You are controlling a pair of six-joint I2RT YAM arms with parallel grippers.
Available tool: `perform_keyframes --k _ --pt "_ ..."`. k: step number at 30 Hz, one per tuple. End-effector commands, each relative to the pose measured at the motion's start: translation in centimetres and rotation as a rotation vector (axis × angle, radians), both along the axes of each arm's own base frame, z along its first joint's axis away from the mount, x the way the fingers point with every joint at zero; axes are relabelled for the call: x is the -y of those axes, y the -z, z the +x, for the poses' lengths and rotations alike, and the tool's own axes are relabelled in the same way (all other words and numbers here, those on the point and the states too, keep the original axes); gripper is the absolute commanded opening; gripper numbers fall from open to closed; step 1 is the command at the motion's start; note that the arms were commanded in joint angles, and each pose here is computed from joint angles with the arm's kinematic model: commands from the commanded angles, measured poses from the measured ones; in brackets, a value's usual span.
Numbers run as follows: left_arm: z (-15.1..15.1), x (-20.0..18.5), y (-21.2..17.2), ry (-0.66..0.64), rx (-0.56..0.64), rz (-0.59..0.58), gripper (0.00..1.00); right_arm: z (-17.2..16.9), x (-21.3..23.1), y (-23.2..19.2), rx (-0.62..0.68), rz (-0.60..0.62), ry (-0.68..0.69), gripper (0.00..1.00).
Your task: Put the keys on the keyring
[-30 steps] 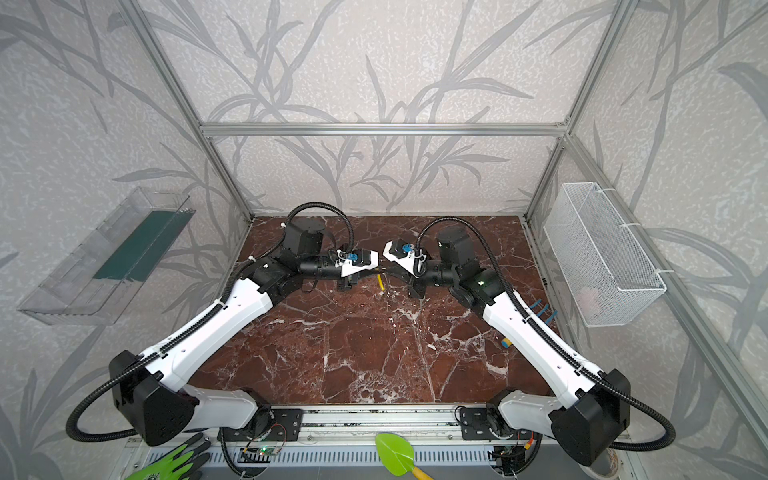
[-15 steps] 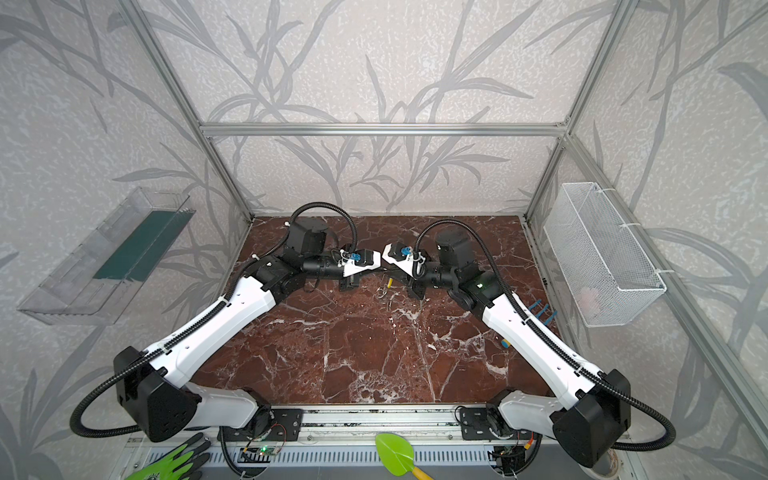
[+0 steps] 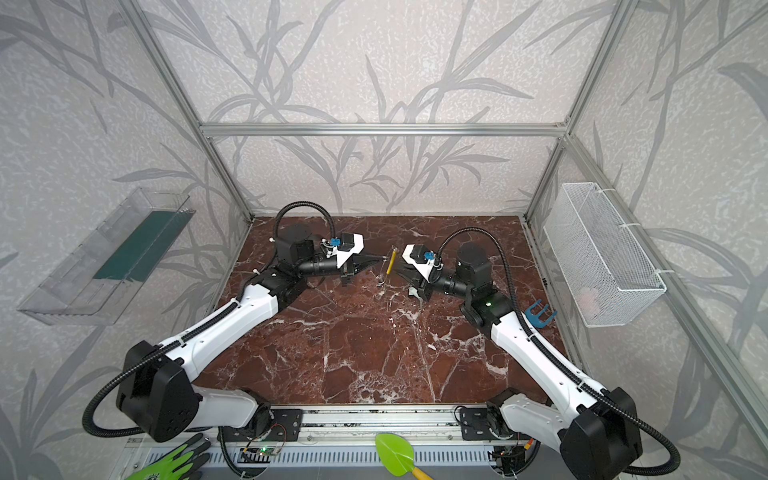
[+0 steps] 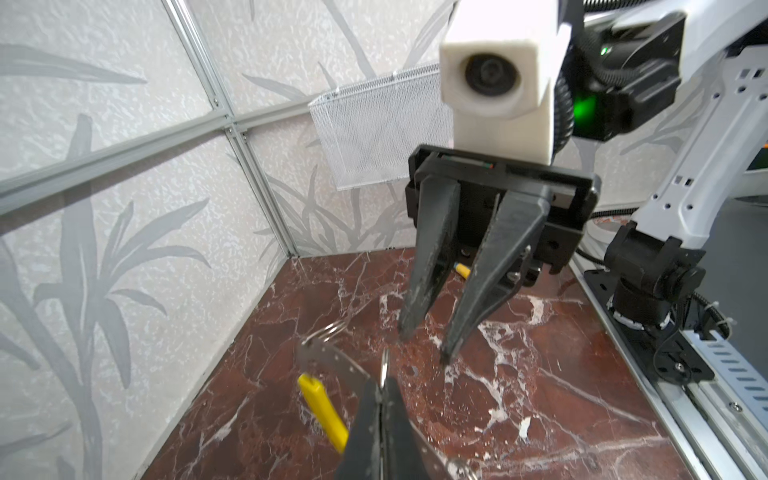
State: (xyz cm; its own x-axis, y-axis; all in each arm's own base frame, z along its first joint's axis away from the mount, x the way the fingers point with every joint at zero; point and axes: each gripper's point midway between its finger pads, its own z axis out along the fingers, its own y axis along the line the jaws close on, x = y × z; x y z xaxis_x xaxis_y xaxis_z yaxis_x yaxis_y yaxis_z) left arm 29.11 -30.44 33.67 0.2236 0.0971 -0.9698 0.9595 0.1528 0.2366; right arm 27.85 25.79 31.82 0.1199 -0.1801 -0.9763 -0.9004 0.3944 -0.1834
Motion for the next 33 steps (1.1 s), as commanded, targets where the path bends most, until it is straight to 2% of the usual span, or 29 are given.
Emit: perform_keyframes --k 1,14,23,31,33 --pt "-1.5 -0.1 -2.9 0.072 0.045 -0.091 0.00 -1.0 -0.4 -2.8 0.060 0.086 -0.058 0.22" --pt "-2.0 0.1 -3.2 0.106 0.054 -0.103 0.00 -0.4 -1.4 -4.2 0.052 0.166 -0.112 0.22" --pt "-2.0 0.2 -2.9 0.112 0.055 -0.095 0.00 -0.4 -1.7 -4.4 0.057 0.177 -0.134 0.12" --pt "-2.0 0.2 -2.9 0.112 0.064 -0.088 0.00 -0.8 -1.9 -4.5 0.053 0.190 -0.162 0.12" --pt "-2.0 0.2 -3.0 0.112 0.068 -0.088 0.00 -0.9 -1.9 -4.5 0.052 0.184 -0.171 0.08"
